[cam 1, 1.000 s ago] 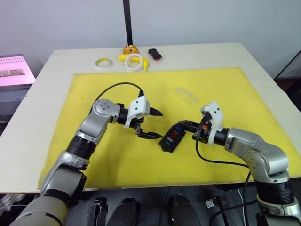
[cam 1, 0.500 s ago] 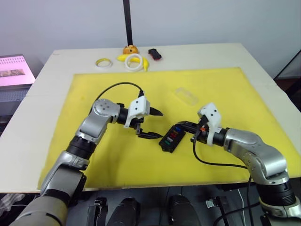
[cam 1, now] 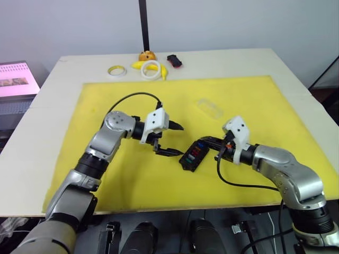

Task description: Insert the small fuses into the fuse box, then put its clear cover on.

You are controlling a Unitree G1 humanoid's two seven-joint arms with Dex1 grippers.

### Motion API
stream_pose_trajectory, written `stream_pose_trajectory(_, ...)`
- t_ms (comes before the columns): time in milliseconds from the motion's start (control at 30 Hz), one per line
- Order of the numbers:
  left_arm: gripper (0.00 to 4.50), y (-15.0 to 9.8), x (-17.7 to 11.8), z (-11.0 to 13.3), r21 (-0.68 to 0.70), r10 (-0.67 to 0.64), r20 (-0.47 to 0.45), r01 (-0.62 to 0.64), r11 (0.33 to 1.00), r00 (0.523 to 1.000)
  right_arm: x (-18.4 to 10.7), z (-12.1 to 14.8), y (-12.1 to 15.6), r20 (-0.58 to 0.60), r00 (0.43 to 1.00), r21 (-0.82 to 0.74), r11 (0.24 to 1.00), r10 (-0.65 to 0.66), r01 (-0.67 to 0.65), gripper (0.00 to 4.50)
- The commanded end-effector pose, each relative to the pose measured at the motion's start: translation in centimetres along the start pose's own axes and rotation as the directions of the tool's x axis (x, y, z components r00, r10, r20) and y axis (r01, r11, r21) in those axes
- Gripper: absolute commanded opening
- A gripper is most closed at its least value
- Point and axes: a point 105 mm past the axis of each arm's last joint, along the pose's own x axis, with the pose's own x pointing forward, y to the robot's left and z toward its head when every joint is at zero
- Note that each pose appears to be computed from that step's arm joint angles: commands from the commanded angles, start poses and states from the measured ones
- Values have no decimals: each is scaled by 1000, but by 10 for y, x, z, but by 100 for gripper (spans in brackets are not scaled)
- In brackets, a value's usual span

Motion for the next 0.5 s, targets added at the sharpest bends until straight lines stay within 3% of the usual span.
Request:
stream_pose_trajectory(33, 450, 7, -15, 14, -16, 69, 60, -68, 998, 996, -19, 39, -1, 128, 992, -49, 999, -15, 22, 2)
stream_pose_trajectory(133, 450, 4, -33, 14, -88, 121, 87, -114, 990, 989, -43, 50, -1, 142, 990, -46, 999, -12, 18, 2)
stream_pose_trajectory(233, 450, -6, -59, 10, -180, 176, 85, -159, 971, 981, -76, 46, -9, 74, 997, -70, 997, -38, 43, 80)
stream_pose_trajectory(333, 450, -14, -88, 7, -241, 244, 55, -224, 944, 968, -107, 39, -23, 9, 994, -69, 992, -109, 109, 231)
stream_pose_trajectory(467, 450, -13, -136, 0, -332, 397, -7, -376, 865, 918, -150, 26, -43, -58, 973, -47, 974, -224, 222, 429)
stream_pose_trajectory(500, 450, -12, -148, -5, -345, 434, -34, -418, 840, 900, -159, 21, -47, -75, 964, -45, 966, -256, 253, 447)
